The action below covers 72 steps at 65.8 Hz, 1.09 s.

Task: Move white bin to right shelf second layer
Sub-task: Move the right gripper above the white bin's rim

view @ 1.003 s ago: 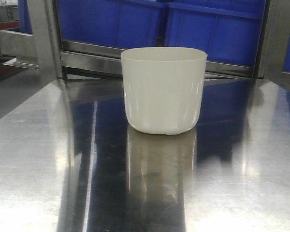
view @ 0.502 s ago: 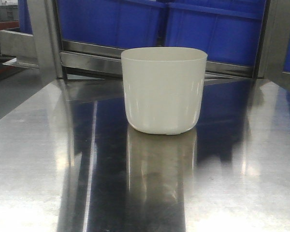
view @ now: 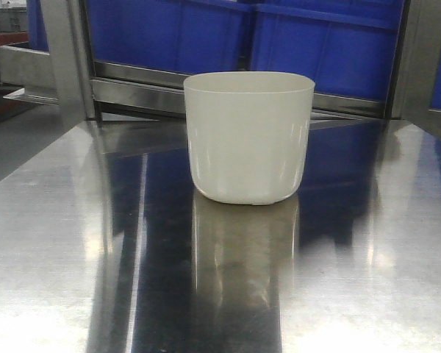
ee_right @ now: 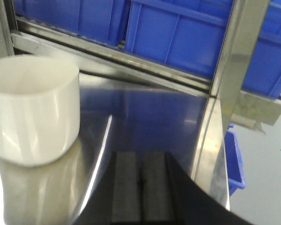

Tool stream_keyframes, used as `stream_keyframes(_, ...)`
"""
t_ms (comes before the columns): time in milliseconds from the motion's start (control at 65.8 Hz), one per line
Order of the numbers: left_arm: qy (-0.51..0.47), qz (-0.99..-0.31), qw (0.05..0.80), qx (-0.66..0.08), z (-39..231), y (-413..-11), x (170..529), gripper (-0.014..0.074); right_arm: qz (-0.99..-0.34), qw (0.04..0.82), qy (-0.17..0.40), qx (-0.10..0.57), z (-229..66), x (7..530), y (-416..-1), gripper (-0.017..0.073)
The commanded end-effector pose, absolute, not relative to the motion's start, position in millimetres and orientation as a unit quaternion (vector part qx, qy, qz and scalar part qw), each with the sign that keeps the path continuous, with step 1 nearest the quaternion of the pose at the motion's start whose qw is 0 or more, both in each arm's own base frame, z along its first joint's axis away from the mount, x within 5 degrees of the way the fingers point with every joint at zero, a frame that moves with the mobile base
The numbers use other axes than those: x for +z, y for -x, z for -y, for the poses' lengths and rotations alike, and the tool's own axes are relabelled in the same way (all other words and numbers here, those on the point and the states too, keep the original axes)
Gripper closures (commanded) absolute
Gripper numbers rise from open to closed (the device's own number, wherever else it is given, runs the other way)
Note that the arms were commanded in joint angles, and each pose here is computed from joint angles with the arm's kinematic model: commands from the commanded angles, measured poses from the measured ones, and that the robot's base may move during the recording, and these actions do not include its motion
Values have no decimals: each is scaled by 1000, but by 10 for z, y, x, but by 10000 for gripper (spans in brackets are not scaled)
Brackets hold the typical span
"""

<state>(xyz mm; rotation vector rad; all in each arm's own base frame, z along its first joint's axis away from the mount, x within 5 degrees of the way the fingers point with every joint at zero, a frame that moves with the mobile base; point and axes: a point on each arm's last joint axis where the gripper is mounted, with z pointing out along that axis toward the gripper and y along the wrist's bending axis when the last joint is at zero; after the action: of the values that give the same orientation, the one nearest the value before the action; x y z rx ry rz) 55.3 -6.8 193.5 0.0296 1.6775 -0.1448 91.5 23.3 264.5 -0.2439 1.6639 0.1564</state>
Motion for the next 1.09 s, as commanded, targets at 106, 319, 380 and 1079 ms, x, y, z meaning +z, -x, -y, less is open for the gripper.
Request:
stream_keyframes(106, -7, -715, 695, -70, 64, -554, 1934, 509, -692, 710, 105, 78, -323, 3329, -1221, 503)
stream_keyframes(319, -7, -715, 695, -70, 64, -554, 1934, 509, -682, 718, 107, 83, -412, 3568, -1520, 503)
stream_keyframes(380, -7, -715, 695, -70, 64, -554, 1934, 509, -680, 720, 109, 86, -443, 3583, -1617, 503)
stream_keyframes(1079, -7, -715, 695, -70, 64, -554, 1934, 509, -862, 497, 51, 83, -656, 3953, -2588, -46)
